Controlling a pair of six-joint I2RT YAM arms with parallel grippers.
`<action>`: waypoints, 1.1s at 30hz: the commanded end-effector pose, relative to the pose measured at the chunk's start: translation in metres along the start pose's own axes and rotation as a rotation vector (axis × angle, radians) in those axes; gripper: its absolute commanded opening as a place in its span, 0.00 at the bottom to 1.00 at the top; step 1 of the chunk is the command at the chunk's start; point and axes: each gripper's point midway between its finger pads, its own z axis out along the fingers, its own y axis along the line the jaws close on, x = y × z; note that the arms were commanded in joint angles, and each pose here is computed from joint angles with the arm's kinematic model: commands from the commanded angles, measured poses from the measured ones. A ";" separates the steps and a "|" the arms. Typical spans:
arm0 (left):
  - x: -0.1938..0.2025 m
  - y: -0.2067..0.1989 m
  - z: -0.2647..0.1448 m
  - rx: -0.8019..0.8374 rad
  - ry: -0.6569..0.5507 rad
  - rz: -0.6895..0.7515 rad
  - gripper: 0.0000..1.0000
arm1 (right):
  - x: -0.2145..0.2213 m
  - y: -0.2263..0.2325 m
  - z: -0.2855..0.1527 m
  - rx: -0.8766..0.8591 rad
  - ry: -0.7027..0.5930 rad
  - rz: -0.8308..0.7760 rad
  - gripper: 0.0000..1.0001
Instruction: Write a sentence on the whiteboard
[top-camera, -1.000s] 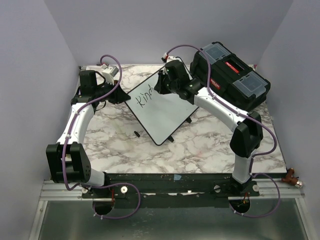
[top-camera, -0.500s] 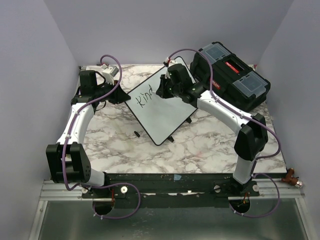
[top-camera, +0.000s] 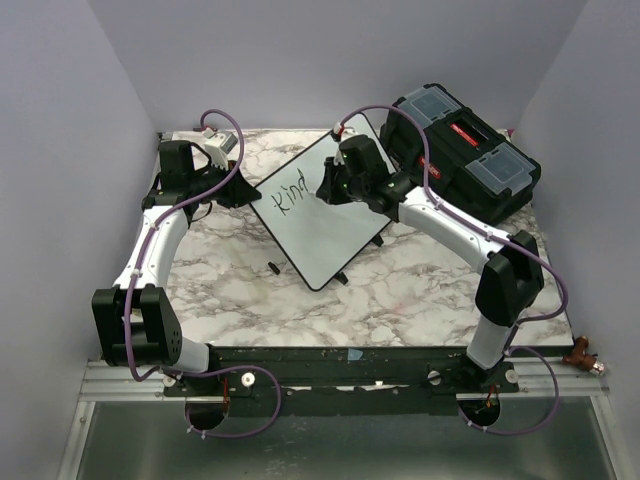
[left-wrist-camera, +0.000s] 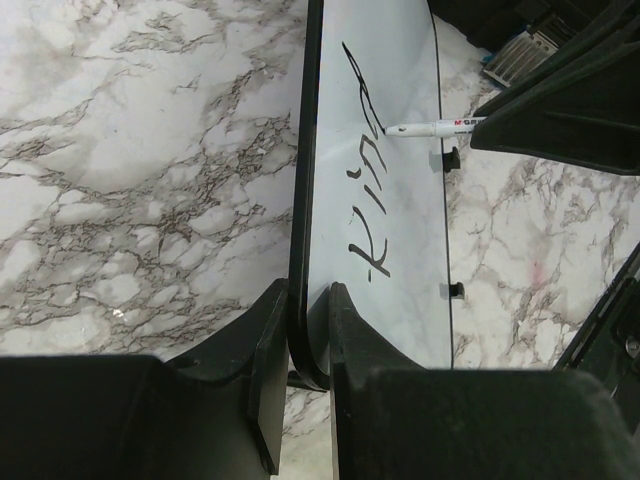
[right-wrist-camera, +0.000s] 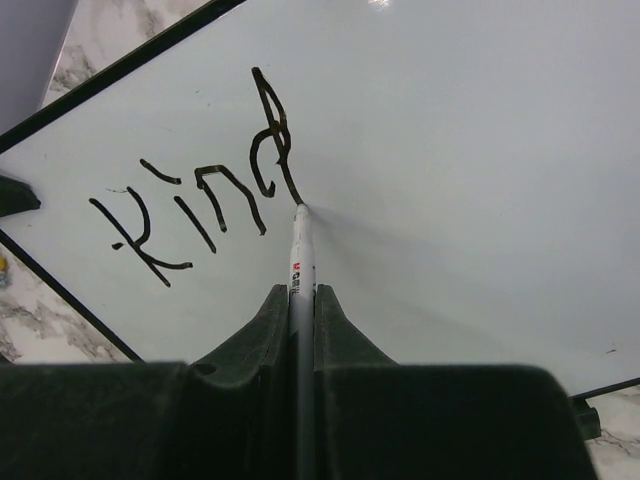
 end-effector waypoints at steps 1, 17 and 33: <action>-0.023 -0.004 -0.007 -0.003 -0.071 0.163 0.00 | -0.002 -0.007 -0.009 0.039 -0.011 -0.008 0.01; -0.024 -0.007 -0.008 0.004 -0.073 0.169 0.00 | -0.072 -0.012 -0.054 0.128 -0.254 -0.021 0.01; -0.021 -0.009 -0.005 0.005 -0.059 0.178 0.00 | -0.054 0.007 -0.018 -0.010 -0.174 -0.029 0.01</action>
